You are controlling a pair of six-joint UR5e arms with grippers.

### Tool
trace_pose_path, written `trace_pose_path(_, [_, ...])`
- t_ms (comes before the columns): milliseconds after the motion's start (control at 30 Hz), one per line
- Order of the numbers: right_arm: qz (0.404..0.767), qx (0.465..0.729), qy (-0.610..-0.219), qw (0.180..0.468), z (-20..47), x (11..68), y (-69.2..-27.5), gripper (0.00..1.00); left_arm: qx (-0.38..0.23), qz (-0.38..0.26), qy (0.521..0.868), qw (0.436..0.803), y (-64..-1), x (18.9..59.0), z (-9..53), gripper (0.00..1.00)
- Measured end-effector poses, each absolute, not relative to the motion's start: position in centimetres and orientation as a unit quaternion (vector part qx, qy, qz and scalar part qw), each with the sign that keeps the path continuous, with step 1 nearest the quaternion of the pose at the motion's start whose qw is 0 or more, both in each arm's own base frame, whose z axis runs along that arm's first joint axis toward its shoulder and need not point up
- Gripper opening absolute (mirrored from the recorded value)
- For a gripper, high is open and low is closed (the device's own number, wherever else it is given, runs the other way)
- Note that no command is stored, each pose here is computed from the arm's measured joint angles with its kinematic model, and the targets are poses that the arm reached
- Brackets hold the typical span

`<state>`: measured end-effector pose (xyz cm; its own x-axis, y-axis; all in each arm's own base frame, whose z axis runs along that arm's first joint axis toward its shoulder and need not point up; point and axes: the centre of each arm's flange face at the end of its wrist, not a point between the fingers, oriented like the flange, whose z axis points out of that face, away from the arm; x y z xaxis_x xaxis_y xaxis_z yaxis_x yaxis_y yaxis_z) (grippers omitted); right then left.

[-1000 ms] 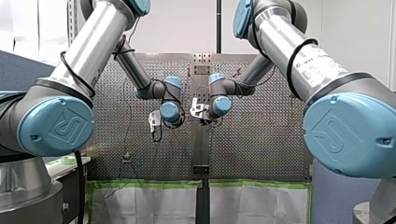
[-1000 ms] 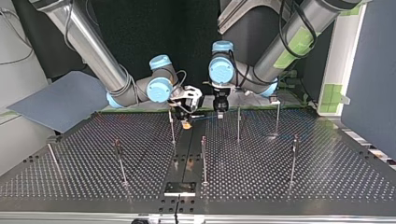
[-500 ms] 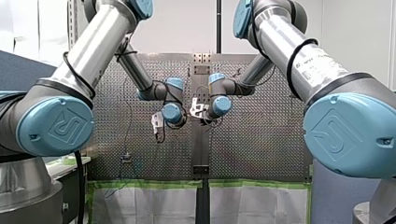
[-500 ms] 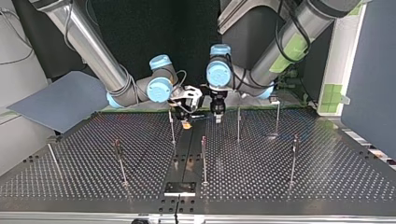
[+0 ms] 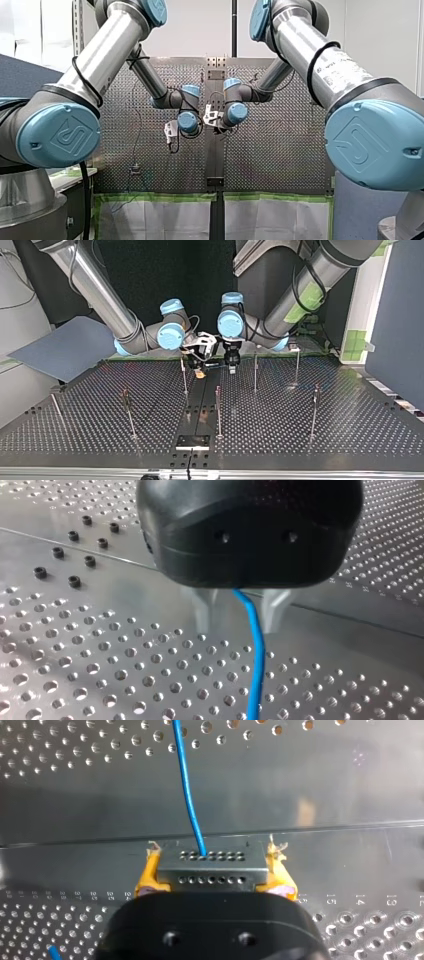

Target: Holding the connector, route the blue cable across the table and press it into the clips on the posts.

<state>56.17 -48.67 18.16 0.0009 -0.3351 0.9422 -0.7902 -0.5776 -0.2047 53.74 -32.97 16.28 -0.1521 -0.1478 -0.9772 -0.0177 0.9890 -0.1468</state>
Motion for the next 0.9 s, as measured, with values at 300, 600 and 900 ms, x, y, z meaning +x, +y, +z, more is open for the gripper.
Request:
trace_pose_path(300, [0.575,0.678,-0.411,0.201,19.0,56.3,-48.8,0.0,-0.067,-0.037,0.76,0.645,-33.0,53.2,16.4,0.0])
trace_pose_path(600, [0.58,0.677,-0.405,0.203,22.3,56.1,-48.2,0.0,-0.082,-0.04,0.751,0.653,-32.6,52.5,20.3,0.0])
trace_pose_path(900, [0.586,0.676,-0.397,0.206,27.7,55.4,-46.6,0.0,-0.08,-0.048,0.742,0.664,-32.6,50.5,25.3,0.0])
